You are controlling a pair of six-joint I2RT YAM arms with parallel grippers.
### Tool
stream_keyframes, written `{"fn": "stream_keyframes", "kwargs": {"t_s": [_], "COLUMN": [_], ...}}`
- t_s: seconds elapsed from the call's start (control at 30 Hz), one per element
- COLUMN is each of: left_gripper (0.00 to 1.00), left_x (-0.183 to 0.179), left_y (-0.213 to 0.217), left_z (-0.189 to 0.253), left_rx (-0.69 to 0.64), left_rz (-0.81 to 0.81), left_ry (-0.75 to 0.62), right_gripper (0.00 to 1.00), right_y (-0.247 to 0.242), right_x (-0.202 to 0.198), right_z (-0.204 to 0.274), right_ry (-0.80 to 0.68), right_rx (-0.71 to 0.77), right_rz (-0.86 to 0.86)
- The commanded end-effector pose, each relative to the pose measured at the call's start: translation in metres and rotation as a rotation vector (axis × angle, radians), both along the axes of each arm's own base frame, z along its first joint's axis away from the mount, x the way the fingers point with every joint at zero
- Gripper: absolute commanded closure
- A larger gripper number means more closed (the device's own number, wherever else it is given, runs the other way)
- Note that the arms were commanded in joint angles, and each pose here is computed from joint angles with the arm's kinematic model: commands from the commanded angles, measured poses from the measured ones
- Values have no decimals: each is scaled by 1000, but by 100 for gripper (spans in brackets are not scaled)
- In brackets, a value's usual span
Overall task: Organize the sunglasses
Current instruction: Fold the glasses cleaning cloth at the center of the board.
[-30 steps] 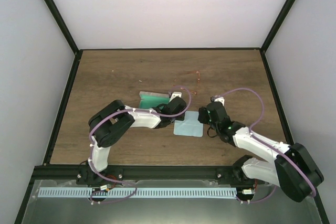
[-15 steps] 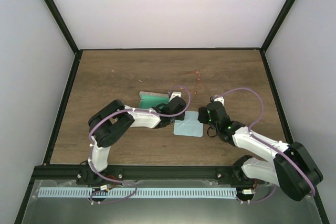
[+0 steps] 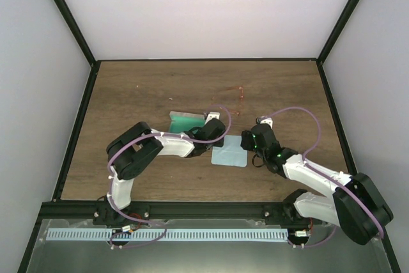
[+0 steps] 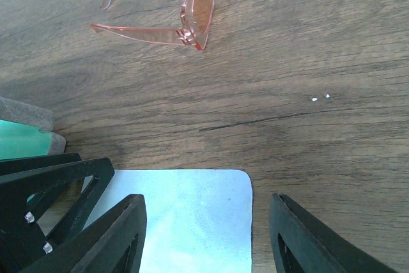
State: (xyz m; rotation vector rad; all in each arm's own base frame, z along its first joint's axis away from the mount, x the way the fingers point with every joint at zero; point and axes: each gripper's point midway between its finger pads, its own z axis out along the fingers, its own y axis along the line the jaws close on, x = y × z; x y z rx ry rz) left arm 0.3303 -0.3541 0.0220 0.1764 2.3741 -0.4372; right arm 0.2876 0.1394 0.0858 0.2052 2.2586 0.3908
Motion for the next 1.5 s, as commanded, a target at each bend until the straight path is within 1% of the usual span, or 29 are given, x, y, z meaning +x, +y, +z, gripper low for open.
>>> {"fn": "stream_keyframes", "kwargs": {"t_s": [0.0,0.37,0.5,0.67,1.07,1.17,1.23,1.3,1.4,1.47], "left_gripper": [54,55,58,58,59,62,68,71,76,77], "left_x": [-17,-25,-27,-29,-29,-29,-29,-29,-28,-28], "left_y": [18,14,16,20,13,11,12,15,17,18], "left_z": [-26,-31,-29,-26,-37,-39,-39,-40,-41,-43], "left_rx": [72,59,71,72,85,85,96,117,143,151], "left_rz": [-15,-37,-35,-28,-45,-54,-55,-49,-42,-39], "left_ry": [85,102,97,88,105,106,102,96,91,93], "right_gripper": [45,45,45,45,45,45,45,45,45,45], "right_y": [-1,0,-1,-2,-2,-1,-1,0,0,0], "right_x": [5,5,5,5,5,5,6,6,7,7], "right_z": [6,0,2,1,-1,0,-1,-2,-4,-5], "right_ry": [-20,-10,-15,-14,-11,-14,-13,-10,-6,-3], "right_rx": [1,-1,-5,-3,-5,-5,-6,-9,-13,-15], "right_rz": [-10,-1,-7,-9,-7,-3,-1,1,0,-1]}}
